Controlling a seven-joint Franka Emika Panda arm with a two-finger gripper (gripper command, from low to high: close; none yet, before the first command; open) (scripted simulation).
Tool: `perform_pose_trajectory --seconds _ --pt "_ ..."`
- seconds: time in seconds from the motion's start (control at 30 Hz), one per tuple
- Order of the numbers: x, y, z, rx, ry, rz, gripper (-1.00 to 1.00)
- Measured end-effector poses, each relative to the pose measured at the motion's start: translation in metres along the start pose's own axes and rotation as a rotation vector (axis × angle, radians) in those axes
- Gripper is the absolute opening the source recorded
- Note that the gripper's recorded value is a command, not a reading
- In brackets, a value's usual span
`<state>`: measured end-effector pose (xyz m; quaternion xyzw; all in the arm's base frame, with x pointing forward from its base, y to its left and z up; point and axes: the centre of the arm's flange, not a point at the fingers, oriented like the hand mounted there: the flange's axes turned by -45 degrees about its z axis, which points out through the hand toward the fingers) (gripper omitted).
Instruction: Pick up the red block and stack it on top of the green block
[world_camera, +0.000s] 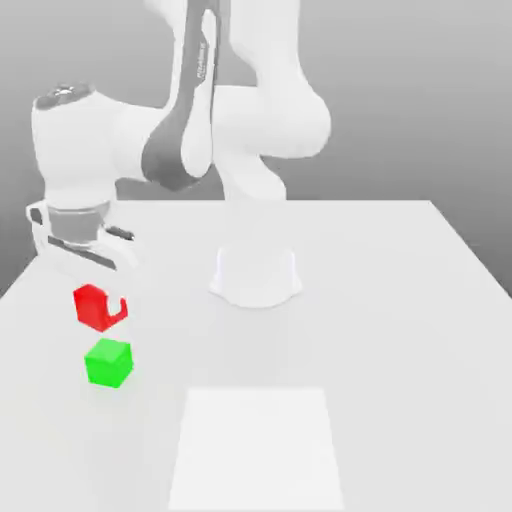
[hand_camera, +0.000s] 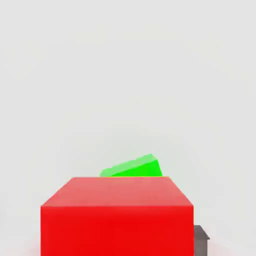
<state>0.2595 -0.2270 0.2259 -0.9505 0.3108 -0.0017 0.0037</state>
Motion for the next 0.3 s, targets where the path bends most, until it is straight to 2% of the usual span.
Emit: perform_pose_trajectory --seconds 0.17,0.2,0.3 --pt "-0.002 0.0 0.036 -0.002 0.0 0.001 -1.0" --pt "-0.003 0.001 0.043 -0.005 0.0 0.002 1.0" --pt "-0.003 0.0 0.043 -0.005 0.0 0.0 1.0"
